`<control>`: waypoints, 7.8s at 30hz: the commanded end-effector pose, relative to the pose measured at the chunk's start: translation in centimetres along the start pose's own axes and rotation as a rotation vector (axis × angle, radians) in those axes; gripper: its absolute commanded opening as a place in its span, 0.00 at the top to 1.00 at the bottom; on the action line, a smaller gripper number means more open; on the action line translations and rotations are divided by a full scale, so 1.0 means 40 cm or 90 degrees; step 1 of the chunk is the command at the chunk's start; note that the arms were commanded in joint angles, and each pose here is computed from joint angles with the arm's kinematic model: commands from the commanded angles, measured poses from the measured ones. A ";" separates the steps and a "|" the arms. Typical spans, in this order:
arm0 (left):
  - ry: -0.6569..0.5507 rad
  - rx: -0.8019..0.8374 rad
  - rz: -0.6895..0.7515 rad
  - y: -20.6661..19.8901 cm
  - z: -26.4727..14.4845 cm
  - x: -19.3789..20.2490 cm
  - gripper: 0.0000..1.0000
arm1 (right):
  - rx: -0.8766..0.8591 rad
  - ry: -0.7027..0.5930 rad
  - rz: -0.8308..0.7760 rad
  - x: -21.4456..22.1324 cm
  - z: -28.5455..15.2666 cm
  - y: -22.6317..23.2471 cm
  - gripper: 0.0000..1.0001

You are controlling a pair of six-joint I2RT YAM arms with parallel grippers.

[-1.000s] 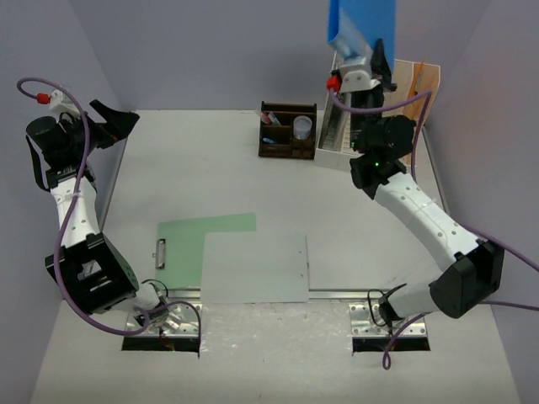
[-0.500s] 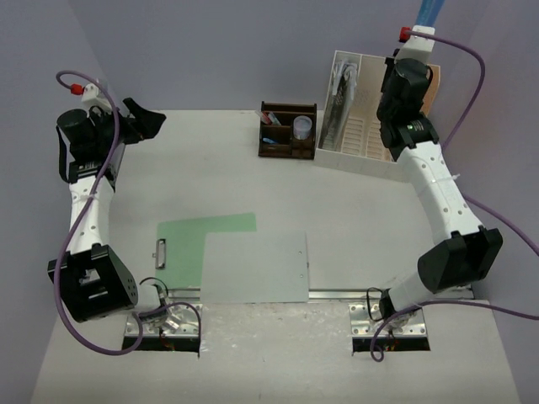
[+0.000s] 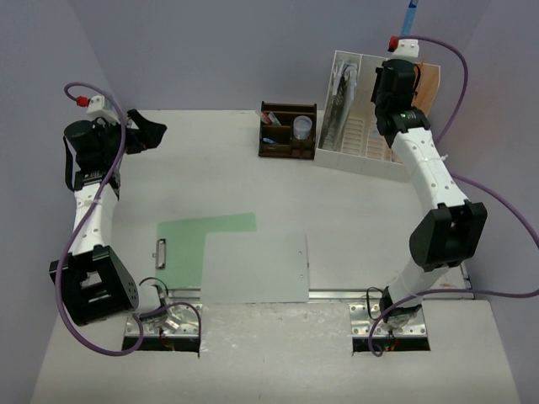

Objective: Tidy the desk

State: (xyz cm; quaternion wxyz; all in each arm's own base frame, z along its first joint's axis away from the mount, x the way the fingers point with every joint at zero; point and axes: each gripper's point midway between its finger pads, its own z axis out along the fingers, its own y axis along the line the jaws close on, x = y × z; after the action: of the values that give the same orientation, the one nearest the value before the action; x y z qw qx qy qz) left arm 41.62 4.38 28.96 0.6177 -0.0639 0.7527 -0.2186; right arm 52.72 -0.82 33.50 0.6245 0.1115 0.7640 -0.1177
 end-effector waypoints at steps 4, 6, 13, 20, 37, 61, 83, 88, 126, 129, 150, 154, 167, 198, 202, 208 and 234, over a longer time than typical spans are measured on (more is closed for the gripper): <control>-0.051 0.020 0.055 -0.022 -0.006 -0.051 0.00 | 0.017 -0.163 0.001 -0.129 0.002 -0.035 1.00; -0.050 0.020 0.052 -0.018 -0.002 -0.047 0.00 | 0.016 -0.186 -0.010 -0.123 0.013 -0.044 1.00; -0.045 0.020 0.049 -0.008 0.008 -0.035 0.00 | -0.001 -0.172 -0.011 -0.042 0.073 -0.073 1.00; -0.042 0.014 0.041 0.008 0.018 -0.023 0.00 | -0.018 -0.168 -0.004 0.010 0.112 -0.076 1.00; -0.021 0.004 0.031 0.038 0.034 0.028 0.00 | -0.015 -0.158 0.034 0.099 0.195 -0.048 1.00; 0.011 0.000 -0.001 0.060 0.046 0.080 0.00 | -0.076 -0.175 0.000 0.212 0.186 -0.091 1.00; 0.025 -0.009 -0.020 0.076 0.059 0.096 0.00 | -0.017 -0.272 0.043 0.179 0.214 -0.110 1.00; 0.029 -0.008 -0.021 0.079 0.062 0.100 0.00 | -0.016 -0.283 0.039 0.188 0.228 -0.107 1.00; 0.047 -0.014 -0.026 0.096 0.076 0.115 0.00 | -0.032 -0.101 0.052 0.414 0.240 -0.147 1.00; 0.049 -0.015 -0.025 0.097 0.075 0.118 0.00 | -0.030 -0.065 0.076 0.432 0.253 -0.141 1.00; 0.044 -0.009 -0.015 0.079 0.056 0.109 0.00 | -0.071 -0.020 -0.040 0.503 0.181 -0.141 1.00; 0.044 -0.011 -0.013 0.080 0.056 0.110 0.00 | -0.064 -0.008 -0.044 0.533 0.184 -0.147 1.00; 0.047 -0.011 -0.016 0.085 0.063 0.112 0.00 | -0.016 0.032 0.022 0.502 0.186 -0.168 0.54; 0.133 0.129 0.240 -0.101 -0.015 0.202 0.09 | -0.358 -0.095 -0.117 0.076 -0.175 -0.003 0.69; 0.252 0.258 0.349 -0.197 -0.042 0.353 0.22 | -0.477 0.108 -0.067 0.249 -0.292 0.088 0.64; 0.437 0.436 0.416 -0.267 -0.132 0.571 0.26 | -0.636 0.294 -0.047 0.464 -0.485 0.204 0.53; 0.559 0.424 0.562 -0.160 -0.201 0.743 0.21 | -0.702 0.758 0.236 0.943 -0.724 0.318 0.56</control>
State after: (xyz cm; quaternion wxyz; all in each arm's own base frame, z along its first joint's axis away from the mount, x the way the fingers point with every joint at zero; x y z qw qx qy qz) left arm 26.67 -11.28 7.86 0.3056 0.5015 0.7854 -0.1955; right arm 19.91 20.14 0.98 0.0595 -0.0365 0.8989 0.4326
